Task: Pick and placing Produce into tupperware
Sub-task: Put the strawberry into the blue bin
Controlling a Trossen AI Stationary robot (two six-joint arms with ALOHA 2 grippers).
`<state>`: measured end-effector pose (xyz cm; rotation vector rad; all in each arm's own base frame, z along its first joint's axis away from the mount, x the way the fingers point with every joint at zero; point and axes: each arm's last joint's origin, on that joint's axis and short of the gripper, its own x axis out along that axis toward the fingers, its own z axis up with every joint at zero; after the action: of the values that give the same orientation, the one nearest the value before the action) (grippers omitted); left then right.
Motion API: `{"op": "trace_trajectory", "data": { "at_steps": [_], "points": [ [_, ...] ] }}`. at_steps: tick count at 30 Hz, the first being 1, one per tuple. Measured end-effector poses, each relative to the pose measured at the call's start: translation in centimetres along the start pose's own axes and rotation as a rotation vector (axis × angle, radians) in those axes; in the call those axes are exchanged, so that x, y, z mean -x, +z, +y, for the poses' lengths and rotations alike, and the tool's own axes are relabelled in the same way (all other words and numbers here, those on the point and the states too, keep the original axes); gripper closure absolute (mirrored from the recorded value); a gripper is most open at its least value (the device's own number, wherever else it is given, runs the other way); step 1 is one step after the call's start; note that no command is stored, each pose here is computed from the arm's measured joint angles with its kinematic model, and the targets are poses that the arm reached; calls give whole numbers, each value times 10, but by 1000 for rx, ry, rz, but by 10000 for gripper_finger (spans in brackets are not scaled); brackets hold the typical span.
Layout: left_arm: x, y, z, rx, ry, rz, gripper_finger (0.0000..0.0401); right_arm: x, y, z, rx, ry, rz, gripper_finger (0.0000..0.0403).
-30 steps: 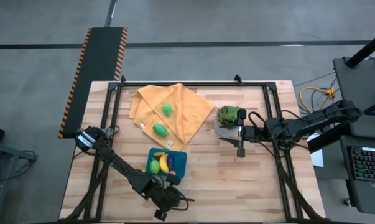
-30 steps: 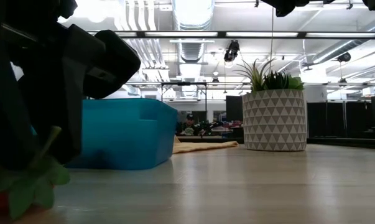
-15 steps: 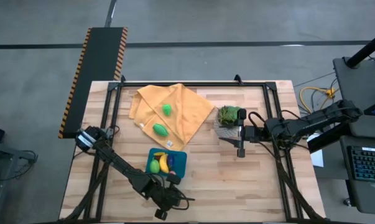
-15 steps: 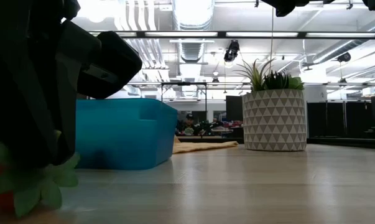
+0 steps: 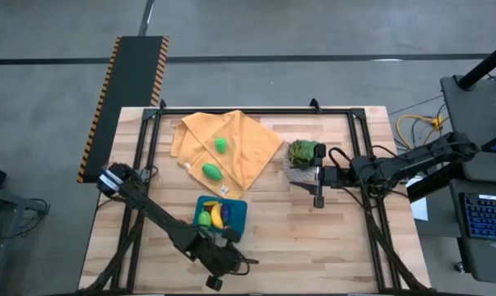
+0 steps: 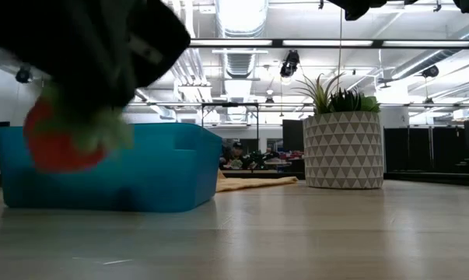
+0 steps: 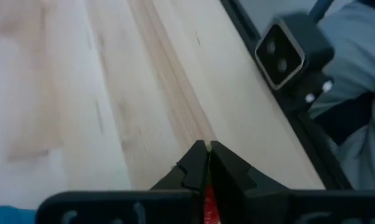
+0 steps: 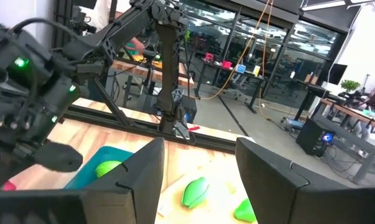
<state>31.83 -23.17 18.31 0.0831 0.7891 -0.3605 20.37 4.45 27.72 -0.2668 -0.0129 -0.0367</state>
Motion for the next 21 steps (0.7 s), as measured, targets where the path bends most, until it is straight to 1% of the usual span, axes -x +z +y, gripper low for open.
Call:
{"op": "trace_trajectory", "data": {
  "at_steps": [3, 8, 11, 14, 18, 21],
  "points": [
    [12, 9, 4, -27, 23, -44, 401, 0, 0, 0, 0, 0, -1, 211],
    [35, 22, 13, -78, 103, -116, 401, 0, 0, 0, 0, 0, -1, 211],
    [49, 28, 22, -89, 166, -156, 401, 0, 0, 0, 0, 0, -2, 211],
    [58, 28, 31, -96, 258, -173, 401, 0, 0, 0, 0, 0, -2, 211],
    [63, 27, 44, -106, 372, -177, 401, 0, 0, 0, 0, 0, -2, 211],
    [61, 22, 55, -93, 413, -159, 401, 0, 0, 0, 0, 0, -2, 211]
  ]
}}
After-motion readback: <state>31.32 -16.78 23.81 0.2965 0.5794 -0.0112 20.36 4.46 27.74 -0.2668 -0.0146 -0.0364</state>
